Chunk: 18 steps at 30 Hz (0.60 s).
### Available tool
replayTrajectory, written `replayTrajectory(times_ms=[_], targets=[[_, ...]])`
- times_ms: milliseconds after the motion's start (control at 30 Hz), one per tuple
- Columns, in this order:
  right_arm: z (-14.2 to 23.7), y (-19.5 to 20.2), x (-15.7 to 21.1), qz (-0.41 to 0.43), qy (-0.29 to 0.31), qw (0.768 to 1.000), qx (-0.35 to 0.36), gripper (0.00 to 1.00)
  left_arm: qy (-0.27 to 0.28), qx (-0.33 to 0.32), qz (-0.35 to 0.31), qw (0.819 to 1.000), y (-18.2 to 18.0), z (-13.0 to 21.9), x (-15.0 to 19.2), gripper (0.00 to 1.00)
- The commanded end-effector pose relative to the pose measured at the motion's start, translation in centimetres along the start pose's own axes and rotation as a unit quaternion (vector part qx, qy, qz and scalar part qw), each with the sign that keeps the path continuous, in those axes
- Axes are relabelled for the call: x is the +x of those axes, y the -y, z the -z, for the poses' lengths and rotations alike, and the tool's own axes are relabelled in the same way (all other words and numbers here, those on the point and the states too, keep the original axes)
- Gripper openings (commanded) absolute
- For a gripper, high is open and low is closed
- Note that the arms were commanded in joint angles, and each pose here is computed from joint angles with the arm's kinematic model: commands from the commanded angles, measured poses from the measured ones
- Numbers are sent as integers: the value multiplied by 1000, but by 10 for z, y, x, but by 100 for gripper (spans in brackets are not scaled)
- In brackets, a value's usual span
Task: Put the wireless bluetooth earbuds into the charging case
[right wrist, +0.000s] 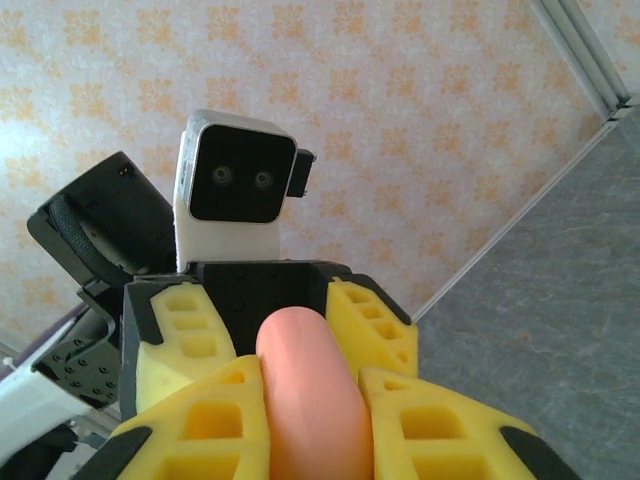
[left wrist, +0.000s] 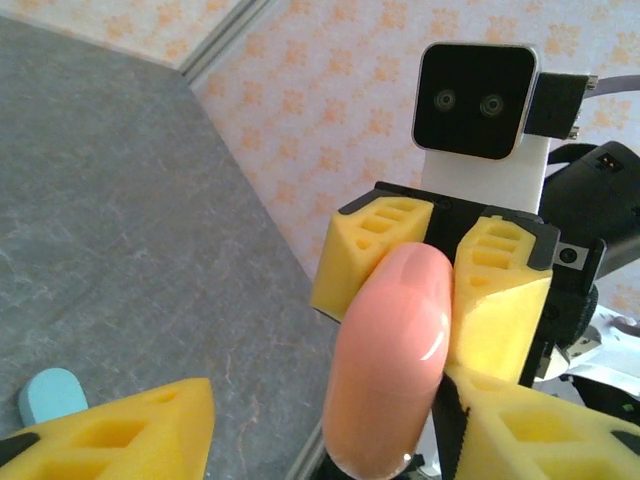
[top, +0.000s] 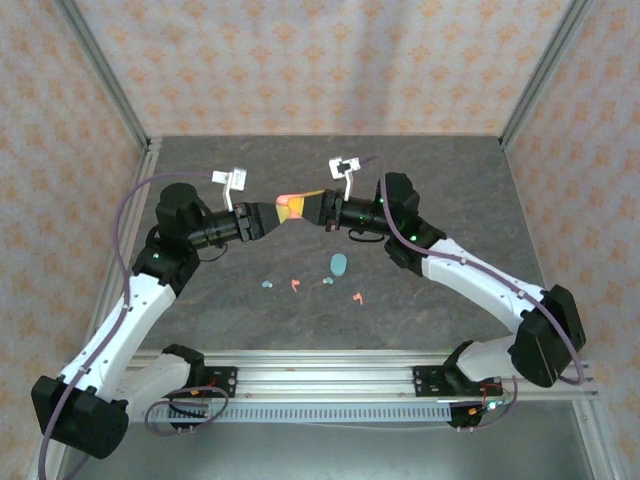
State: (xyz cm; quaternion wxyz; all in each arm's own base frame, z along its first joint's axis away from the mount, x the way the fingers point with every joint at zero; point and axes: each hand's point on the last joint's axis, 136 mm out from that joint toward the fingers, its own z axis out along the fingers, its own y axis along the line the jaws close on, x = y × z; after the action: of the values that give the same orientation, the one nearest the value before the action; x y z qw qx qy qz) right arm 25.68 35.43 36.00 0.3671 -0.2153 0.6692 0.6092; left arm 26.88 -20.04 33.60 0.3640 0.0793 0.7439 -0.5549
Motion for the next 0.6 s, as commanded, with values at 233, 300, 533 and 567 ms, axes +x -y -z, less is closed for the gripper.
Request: replayTrajectory(times_ms=[233, 300, 533, 567], targets=[[10, -25, -22, 61, 26, 998, -18, 12, -13, 50, -55, 997, 30, -1, -7, 30], [9, -25, -23, 56, 28, 998, -23, 12, -18, 54, -57, 997, 31, -1, -5, 28], [5, -29, -20, 43, 16, 998, -44, 13, -24, 60, -70, 995, 34, -3, -1, 14], [4, -28, -19, 40, 12, 998, -45, 13, -26, 59, -72, 995, 34, -3, -1, 10]])
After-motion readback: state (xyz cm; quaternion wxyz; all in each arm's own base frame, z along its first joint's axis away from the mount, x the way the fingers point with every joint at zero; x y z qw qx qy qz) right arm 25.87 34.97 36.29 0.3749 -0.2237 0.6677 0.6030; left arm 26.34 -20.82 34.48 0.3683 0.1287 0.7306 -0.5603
